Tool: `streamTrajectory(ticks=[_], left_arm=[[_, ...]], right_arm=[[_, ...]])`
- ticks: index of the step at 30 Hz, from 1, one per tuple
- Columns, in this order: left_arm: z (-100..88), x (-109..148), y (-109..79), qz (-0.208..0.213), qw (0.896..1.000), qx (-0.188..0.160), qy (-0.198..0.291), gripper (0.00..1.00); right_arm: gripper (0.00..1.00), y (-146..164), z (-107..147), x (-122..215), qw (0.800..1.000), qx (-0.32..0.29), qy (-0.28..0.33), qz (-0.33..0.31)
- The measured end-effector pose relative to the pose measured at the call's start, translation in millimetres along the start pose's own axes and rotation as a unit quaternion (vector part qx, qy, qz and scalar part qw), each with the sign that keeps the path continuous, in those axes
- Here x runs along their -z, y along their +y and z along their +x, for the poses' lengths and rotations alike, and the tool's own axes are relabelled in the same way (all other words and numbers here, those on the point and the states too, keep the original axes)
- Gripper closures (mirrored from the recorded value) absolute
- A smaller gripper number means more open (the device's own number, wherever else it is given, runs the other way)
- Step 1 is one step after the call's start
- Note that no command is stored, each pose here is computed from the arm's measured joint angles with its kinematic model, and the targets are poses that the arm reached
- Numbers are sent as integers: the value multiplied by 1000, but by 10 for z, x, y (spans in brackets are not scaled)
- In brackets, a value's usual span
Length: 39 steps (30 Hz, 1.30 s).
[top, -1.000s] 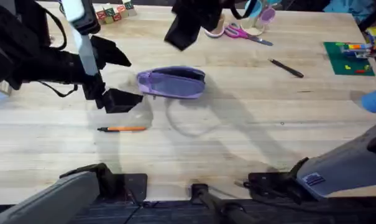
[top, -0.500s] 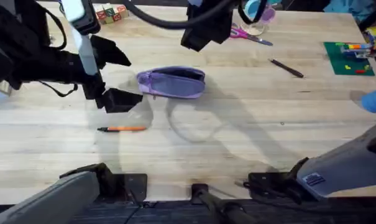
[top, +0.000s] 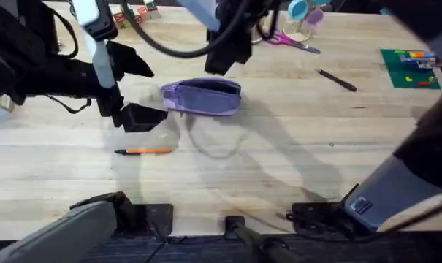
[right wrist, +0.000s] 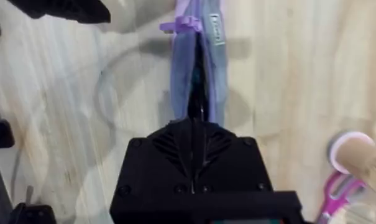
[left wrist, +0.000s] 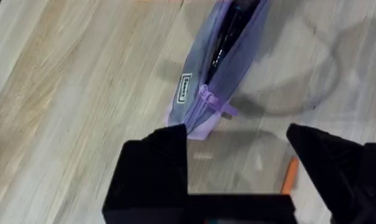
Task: Unzip the bag, pick up the pens from the table one at a time and place them inside, then zip the bag closed.
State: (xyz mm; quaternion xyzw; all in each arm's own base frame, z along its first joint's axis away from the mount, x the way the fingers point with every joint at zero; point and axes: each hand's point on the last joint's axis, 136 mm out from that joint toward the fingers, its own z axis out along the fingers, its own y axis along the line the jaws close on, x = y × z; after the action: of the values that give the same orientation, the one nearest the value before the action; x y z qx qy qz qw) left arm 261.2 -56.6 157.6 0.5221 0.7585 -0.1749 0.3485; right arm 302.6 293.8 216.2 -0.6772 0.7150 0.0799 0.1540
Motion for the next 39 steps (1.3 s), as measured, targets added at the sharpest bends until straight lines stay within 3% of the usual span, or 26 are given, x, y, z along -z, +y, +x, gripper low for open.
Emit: streamTrajectory(ticks=[16,39], left_arm=[[-5,0,21,-4,1000,-4,-1,7],[-6,0,29,-5,1000,-5,-1,8]], right_arm=[[969,93,19,-680,995,7,16,-96],[969,-161,107,-1002,995,-19,5,-101]])
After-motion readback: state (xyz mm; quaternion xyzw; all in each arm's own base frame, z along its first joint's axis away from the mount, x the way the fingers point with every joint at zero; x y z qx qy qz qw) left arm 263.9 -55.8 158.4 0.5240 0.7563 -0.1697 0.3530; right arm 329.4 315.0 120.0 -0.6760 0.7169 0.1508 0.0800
